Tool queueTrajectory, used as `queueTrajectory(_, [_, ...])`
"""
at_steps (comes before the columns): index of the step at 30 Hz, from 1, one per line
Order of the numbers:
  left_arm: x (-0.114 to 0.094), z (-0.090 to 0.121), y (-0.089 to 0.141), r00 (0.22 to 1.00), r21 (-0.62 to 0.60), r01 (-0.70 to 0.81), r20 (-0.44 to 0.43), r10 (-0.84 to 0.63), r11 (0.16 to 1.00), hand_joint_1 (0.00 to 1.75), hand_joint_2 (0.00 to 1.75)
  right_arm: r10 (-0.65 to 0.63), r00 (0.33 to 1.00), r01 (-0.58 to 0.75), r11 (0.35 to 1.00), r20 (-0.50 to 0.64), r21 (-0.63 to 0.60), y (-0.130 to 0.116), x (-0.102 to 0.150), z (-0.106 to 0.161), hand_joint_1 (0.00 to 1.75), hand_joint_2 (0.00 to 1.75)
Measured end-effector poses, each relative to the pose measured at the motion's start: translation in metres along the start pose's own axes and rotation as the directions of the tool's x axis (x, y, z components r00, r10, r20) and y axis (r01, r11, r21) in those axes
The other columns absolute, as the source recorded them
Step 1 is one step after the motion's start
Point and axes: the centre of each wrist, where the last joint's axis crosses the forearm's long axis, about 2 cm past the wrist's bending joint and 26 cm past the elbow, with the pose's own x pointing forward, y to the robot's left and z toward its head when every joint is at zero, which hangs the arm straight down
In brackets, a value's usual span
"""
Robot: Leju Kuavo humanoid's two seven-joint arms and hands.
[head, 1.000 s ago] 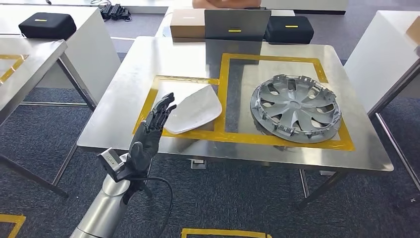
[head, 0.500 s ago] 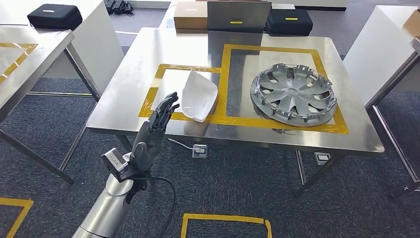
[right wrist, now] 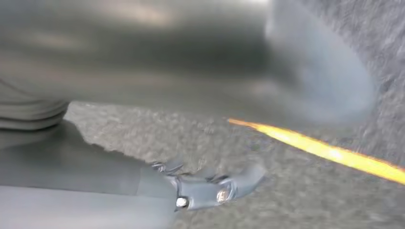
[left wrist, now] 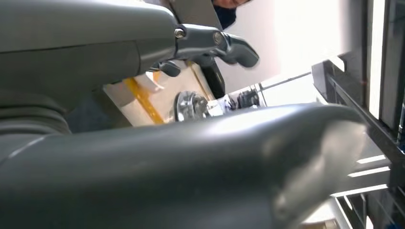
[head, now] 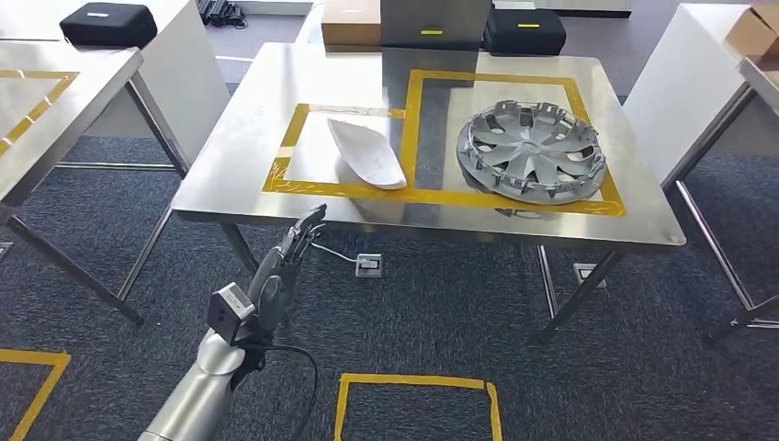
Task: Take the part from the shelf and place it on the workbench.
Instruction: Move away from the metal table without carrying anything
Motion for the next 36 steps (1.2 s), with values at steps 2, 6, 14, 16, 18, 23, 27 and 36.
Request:
queueTrajectory(2, [-0.013,0.014,0.002,0.997,-0.005,0.0,-0.078,0.0,1.0,0.0,0.0,-0.006,1.0,0.006,1.0,-0.006,0.005,0.001,-0.002,0.001,0.0,0.0])
queueTrajectory(6, [-0.041,0.052,0.006,0.96,-0.009,0.008,-0.28,-0.01,1.0,0.0,0.0,-0.014,1.0,0.014,1.0,-0.013,0.013,0.003,-0.006,0.002,0.0,0.0])
queueTrajectory(14, [-0.073,0.152,0.013,0.514,-0.066,0.038,-0.854,-0.076,0.997,0.0,0.0,-0.02,1.0,0.02,1.0,-0.023,0.017,0.003,-0.004,0.002,0.0,0.0])
queueTrajectory(16, [-0.074,0.175,0.011,0.37,-0.052,0.025,-0.927,-0.057,0.998,0.0,0.0,-0.02,0.999,0.021,1.0,-0.03,0.023,0.005,-0.005,0.002,0.0,0.0])
queueTrajectory(18, [-0.074,0.199,0.008,0.245,-0.014,0.011,-0.969,-0.016,1.0,0.0,0.0,-0.021,0.999,0.022,0.999,-0.033,0.028,0.007,-0.006,0.003,0.0,0.0])
queueTrajectory(23, [-0.069,0.242,0.001,0.026,0.106,0.003,-0.994,0.106,0.994,0.0,0.0,-0.015,0.999,0.017,0.999,-0.044,0.045,0.012,-0.008,0.005,0.0,0.0])
queueTrajectory(27, [-0.065,0.265,-0.004,-0.102,0.109,0.012,-0.989,0.11,0.994,0.0,0.44,-0.009,0.999,0.011,0.998,-0.047,0.056,0.015,-0.006,0.005,0.0,0.0])
queueTrajectory(36, [-0.057,0.301,-0.017,-0.208,0.142,0.026,-0.968,0.144,0.99,0.0,1.75,0.007,0.997,-0.002,0.998,-0.082,0.069,0.016,-0.002,0.004,0.0,1.75])
